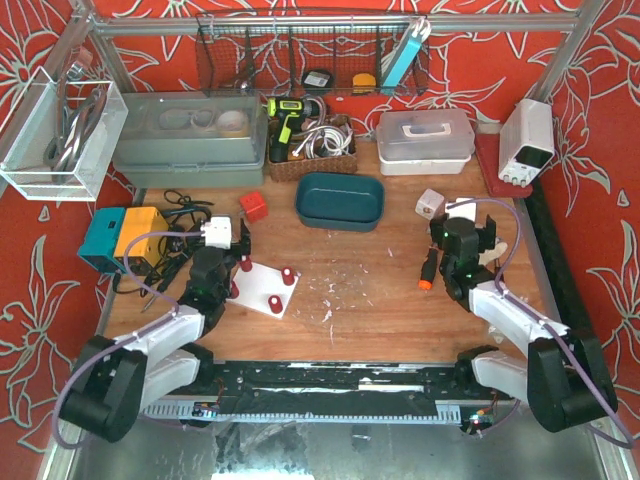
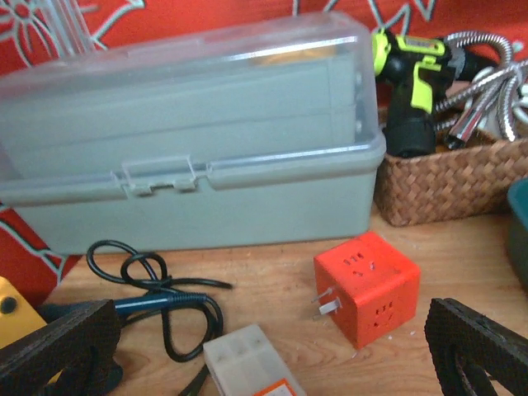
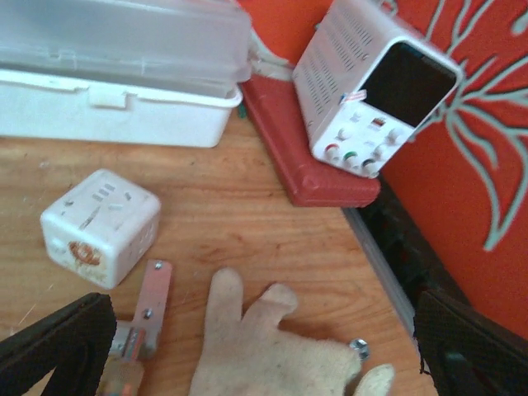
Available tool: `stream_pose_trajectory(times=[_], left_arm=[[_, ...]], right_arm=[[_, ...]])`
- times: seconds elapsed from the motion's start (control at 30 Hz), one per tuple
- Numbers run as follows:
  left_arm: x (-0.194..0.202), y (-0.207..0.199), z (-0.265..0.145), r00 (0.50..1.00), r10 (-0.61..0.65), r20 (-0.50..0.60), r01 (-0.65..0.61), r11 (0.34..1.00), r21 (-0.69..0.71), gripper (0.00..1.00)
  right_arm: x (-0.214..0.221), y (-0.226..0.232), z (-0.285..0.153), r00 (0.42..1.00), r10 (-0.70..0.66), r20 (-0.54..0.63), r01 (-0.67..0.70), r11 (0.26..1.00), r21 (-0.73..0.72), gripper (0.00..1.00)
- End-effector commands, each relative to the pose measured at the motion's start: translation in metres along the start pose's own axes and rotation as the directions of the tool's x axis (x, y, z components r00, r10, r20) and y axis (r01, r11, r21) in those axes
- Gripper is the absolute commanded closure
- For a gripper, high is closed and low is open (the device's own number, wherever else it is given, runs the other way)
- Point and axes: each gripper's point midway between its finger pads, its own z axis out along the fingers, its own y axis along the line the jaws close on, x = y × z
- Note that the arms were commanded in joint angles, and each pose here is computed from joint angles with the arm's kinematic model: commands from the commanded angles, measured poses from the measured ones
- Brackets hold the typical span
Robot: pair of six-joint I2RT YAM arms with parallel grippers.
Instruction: Install the large spring
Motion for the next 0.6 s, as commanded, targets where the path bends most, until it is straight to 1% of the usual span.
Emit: stream_pose_trajectory(times=[0.0, 0.07, 0.17, 0.23, 0.37, 0.5, 0.57], left_arm=[[0.004, -0.005, 0.016, 0.999, -0.032, -0.023, 0.033, 0.998, 0.053, 0.00], [0.016, -0.008, 0.020, 0.998, -0.026, -0.056, 0.030, 0.997, 0.071, 0.00], [0.030, -0.010, 0.019, 0.996, -0.043, -0.080, 0.051, 0.993, 0.106, 0.00], [0.033, -0.008, 0.017, 0.995, -0.063, -0.073, 0.071, 0.991, 0.113, 0.00], [0.035, -0.012, 0.016, 0.993, -0.102, -0.063, 0.111, 0.981, 0.161, 0.00], [0.040, -0.009, 0.015, 0.991, -0.124, -0.046, 0.131, 0.976, 0.172, 0.00], [0.038, -0.010, 0.013, 0.990, -0.141, -0.026, 0.143, 0.971, 0.191, 0.00]], right_arm=[[0.011, 0.014, 0.007, 0.999, 0.039, 0.019, -0.038, 0.996, -0.083, 0.01], [0.015, 0.018, 0.010, 1.000, 0.026, 0.004, -0.026, 0.995, -0.094, 0.01], [0.012, 0.025, 0.009, 1.000, 0.014, 0.018, -0.011, 0.990, -0.139, 0.01], [0.013, 0.026, 0.009, 1.000, 0.014, 0.014, -0.011, 0.989, -0.149, 0.01], [0.032, 0.041, 0.006, 0.998, -0.022, -0.066, 0.007, 0.973, -0.233, 0.01], [0.045, 0.043, 0.007, 0.999, -0.009, -0.035, 0.001, 0.974, -0.225, 0.01], [0.052, 0.043, 0.009, 0.999, -0.024, -0.029, 0.017, 0.976, -0.216, 0.01]])
